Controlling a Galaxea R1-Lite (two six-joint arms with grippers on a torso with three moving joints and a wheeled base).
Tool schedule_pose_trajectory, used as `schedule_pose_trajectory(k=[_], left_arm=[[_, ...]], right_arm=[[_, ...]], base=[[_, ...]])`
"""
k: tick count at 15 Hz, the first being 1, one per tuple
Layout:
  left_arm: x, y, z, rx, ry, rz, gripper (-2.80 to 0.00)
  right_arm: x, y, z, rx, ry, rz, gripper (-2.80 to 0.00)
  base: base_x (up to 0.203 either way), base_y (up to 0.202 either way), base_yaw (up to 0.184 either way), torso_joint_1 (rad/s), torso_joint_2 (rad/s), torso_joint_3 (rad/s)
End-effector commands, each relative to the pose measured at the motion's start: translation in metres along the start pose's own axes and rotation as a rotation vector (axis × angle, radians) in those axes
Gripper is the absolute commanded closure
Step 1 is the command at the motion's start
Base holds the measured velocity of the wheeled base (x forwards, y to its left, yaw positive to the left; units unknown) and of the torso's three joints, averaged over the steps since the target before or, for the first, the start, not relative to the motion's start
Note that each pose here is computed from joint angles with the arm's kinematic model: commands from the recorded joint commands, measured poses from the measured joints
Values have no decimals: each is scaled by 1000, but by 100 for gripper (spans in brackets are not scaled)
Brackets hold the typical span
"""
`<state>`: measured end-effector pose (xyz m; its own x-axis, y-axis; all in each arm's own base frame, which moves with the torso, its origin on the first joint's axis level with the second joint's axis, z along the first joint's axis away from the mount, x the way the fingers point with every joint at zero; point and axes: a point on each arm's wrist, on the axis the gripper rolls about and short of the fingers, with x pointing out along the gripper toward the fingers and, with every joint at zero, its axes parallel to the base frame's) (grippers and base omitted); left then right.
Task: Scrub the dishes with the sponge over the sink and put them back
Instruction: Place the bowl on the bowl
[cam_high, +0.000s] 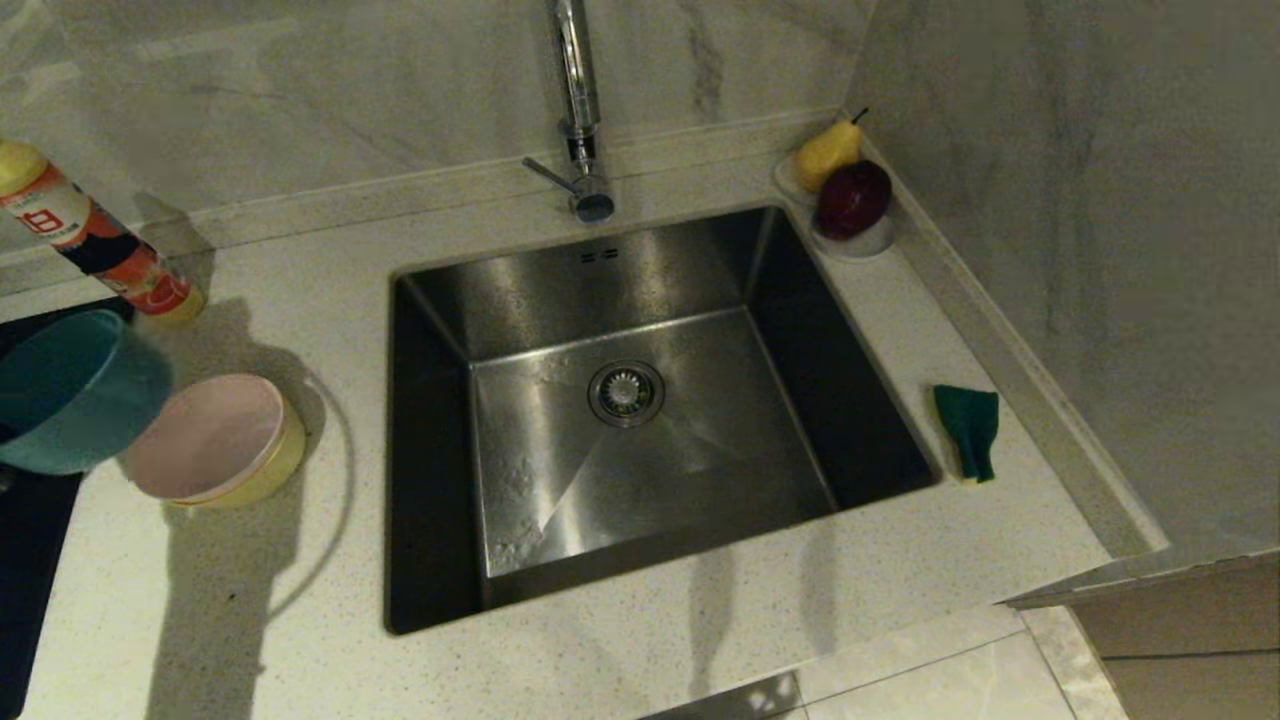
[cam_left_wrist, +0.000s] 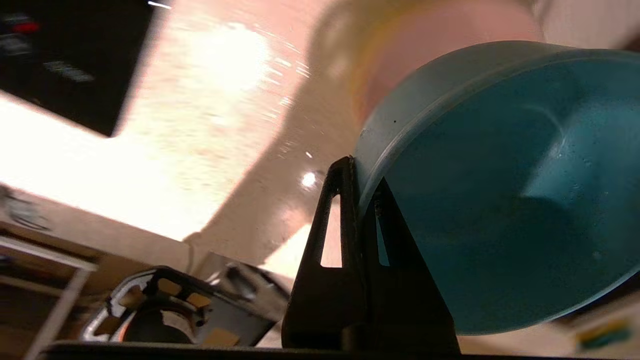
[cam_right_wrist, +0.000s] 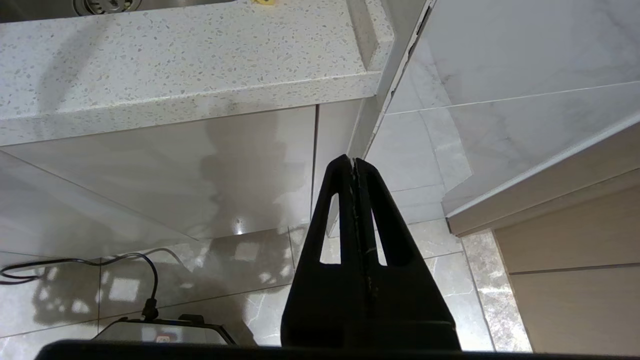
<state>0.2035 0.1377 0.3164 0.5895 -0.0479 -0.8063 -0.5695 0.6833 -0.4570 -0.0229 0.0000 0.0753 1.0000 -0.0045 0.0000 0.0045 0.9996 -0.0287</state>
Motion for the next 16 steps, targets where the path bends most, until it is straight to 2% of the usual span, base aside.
schedule_pose_trajectory(k=[1, 3, 5, 8, 16], left_arm=[[13, -16, -5, 58, 60, -22, 0], [24, -21, -3, 75, 88, -18, 0], [34, -20, 1, 80, 95, 20, 0], [46, -18, 9, 84, 71, 48, 0], [61, -23, 11, 125, 34, 52, 0]], right_arm=[[0, 0, 0, 0, 2, 0, 0], [0, 0, 0, 0, 2, 0, 0], [0, 0, 0, 0, 2, 0, 0], [0, 0, 0, 0, 2, 0, 0], [0, 0, 0, 0, 2, 0, 0]], base=[[0, 0, 0, 0, 0, 0], [0, 0, 0, 0, 0, 0], [0, 0, 0, 0, 0, 0], [0, 0, 0, 0, 0, 0], [0, 0, 0, 0, 0, 0]])
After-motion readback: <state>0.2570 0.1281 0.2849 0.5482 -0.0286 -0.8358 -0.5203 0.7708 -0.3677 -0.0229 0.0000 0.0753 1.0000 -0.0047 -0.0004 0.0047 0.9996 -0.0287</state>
